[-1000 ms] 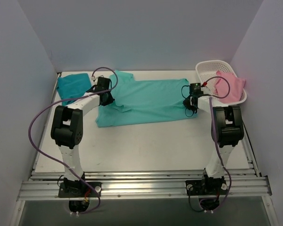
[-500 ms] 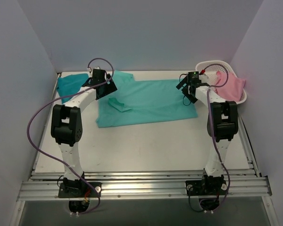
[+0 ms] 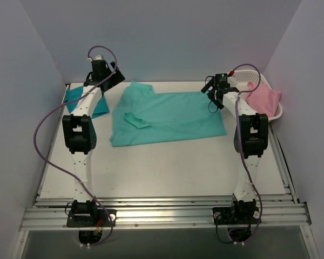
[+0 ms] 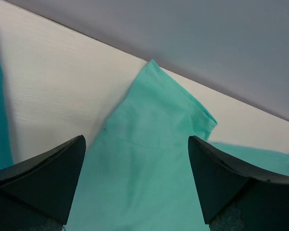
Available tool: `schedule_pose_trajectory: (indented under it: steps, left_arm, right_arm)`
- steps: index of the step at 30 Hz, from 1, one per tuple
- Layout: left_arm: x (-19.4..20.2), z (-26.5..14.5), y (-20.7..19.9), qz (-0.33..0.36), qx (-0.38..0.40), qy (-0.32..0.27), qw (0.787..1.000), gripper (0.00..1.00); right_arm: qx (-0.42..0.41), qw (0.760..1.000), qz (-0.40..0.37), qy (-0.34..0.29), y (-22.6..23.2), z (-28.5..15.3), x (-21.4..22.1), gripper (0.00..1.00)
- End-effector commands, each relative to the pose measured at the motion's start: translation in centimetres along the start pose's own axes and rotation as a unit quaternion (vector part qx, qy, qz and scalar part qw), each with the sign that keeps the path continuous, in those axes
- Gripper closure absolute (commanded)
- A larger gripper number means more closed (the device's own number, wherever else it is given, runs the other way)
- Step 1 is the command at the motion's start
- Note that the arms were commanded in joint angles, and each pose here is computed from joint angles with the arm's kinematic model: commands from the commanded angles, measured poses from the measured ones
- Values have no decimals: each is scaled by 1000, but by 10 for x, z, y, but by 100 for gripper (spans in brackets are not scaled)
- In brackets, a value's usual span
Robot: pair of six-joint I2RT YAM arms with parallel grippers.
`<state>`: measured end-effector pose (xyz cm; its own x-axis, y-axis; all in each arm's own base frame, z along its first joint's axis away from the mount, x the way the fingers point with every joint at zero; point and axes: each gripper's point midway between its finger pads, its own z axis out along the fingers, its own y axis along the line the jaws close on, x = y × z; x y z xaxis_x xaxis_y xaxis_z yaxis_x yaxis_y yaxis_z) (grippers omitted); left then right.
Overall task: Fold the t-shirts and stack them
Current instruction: Fold the tshirt
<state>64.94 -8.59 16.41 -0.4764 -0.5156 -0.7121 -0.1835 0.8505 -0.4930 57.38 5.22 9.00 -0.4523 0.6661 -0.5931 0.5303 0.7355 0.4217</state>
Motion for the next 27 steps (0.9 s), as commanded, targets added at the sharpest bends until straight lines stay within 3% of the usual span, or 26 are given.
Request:
schedule_pose_trajectory:
  steps: [1,6,18,27]
  left_arm:
    - [30,33,9,-18,15,55,998,4]
    - [16,56,-9,-25,56,30,998,4]
    - [45,107,4,-68,94,24,993,6]
    - [68,128,4,-101,134,32,985,3]
  right_arm:
    - [-9,1000,-7,-3,10,9,-10,9]
    - [-33,999,-6,-9,18,21,-19,10]
    - [-84,996,-4,8,30,29,-12,11]
    - [-76,996,-23,-49,35,28,-47,11]
